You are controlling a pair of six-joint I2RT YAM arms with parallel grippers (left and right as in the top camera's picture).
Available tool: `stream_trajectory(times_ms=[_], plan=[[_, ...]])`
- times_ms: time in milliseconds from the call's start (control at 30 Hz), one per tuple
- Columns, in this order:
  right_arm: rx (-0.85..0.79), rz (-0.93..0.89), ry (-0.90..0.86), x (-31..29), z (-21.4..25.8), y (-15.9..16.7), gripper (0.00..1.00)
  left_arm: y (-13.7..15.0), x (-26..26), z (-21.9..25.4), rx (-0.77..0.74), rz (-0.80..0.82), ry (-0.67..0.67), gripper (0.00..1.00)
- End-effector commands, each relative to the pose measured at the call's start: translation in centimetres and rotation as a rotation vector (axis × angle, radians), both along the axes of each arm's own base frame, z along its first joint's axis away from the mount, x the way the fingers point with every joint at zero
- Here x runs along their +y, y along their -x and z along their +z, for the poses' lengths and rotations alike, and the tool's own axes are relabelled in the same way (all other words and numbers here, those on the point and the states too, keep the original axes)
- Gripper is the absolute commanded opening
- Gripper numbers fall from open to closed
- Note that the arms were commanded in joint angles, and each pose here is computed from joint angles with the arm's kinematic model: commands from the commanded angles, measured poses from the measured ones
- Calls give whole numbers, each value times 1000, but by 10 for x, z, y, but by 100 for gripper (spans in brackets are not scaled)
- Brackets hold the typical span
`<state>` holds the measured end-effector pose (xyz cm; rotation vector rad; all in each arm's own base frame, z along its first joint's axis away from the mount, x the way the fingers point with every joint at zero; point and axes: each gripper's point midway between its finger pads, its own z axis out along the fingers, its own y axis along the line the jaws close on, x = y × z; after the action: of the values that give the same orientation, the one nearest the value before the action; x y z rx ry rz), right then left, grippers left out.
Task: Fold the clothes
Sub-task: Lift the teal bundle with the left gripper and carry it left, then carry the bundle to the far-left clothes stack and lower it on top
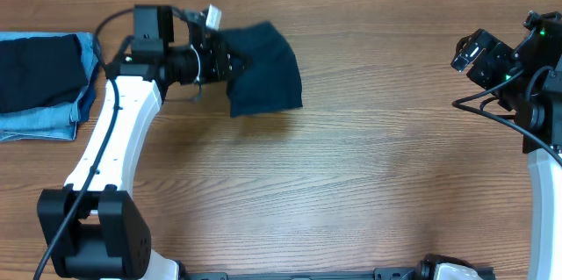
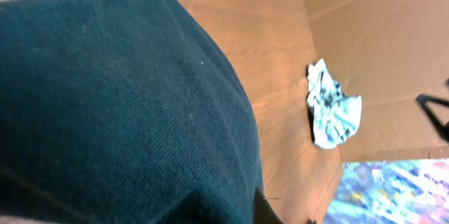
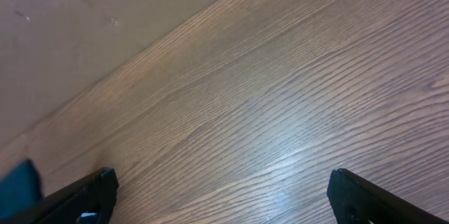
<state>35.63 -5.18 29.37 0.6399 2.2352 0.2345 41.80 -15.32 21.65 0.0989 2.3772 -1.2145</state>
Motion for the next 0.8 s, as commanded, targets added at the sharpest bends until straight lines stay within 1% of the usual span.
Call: stream_trajectory(times_ms=[0,67,200,300,600,767], plan=[[-23,0,11,-1,9,-1,100,-12,9,39,-77,63,-36,4],[-23,0,12,-1,9,-1,100,-18,19,47,-90,102,-59,4],[-23,0,12,-1,9,-1,100,-32,55,64,-106,214,-83,4],[-23,0,12,-1,9,-1,100,-40,99,74,-104,325,-96,4],[-23,0,12,-1,9,-1,100,-46,205,91,-159,545,-119,4],[-23,0,12,-1,9,-1,100,-48,260,107,-253,655,-142,4]])
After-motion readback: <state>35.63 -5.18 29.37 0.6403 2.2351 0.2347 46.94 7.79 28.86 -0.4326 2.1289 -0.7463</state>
